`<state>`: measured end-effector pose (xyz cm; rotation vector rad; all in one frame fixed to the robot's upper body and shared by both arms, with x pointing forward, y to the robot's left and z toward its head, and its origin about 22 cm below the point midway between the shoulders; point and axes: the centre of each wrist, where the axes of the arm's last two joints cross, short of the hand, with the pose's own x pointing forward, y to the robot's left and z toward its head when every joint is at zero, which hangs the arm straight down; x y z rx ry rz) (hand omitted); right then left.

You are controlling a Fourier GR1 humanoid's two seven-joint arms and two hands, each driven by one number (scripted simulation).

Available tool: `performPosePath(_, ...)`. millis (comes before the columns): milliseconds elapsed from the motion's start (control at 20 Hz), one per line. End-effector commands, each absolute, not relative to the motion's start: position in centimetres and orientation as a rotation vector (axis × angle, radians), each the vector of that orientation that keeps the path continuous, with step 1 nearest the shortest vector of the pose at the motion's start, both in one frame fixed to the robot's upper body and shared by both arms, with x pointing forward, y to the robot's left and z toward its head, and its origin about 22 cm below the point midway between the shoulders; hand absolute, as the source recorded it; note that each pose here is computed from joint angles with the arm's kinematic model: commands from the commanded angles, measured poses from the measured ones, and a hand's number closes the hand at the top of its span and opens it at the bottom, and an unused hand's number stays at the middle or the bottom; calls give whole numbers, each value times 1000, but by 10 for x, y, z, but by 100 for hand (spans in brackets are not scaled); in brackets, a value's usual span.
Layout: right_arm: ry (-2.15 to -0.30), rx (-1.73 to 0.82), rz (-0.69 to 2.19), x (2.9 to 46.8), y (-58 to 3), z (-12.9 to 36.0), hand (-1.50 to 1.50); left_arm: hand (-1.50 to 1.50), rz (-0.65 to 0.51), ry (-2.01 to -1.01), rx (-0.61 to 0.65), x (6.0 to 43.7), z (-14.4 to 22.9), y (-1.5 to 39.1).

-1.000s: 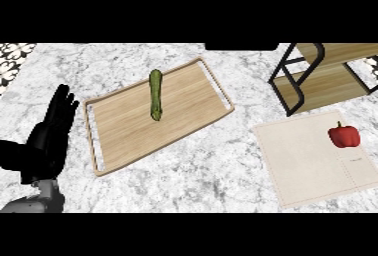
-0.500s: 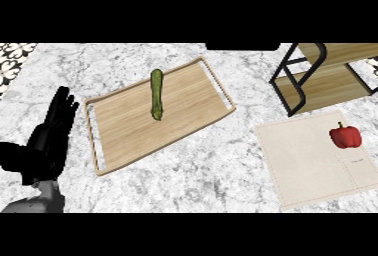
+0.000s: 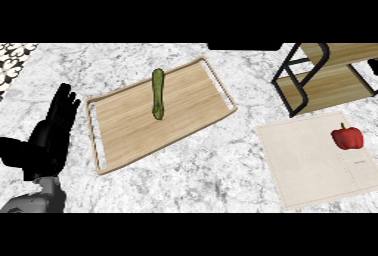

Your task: Pick the lemon from the placemat and place it in the tiered shelf

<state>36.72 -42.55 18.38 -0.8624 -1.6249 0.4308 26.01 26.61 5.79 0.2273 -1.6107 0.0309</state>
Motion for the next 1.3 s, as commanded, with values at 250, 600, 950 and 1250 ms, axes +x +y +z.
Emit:
performPosePath(250, -1603, -810, 280, 407, -411, 170, 150, 0, 20, -1609, 237, 263, 57, 263)
performPosePath(600, -1573, -729, 359, 410, -430, 163, -150, 0, 5, -1625, 239, 267, 64, 276)
performPosePath(950, -1689, -614, 297, 414, -426, 169, -150, 0, 28, -1604, 214, 256, 52, 272)
performPosePath(1250, -1766, -569, 104, 400, -461, 202, -150, 0, 26, -1636, 244, 261, 67, 260)
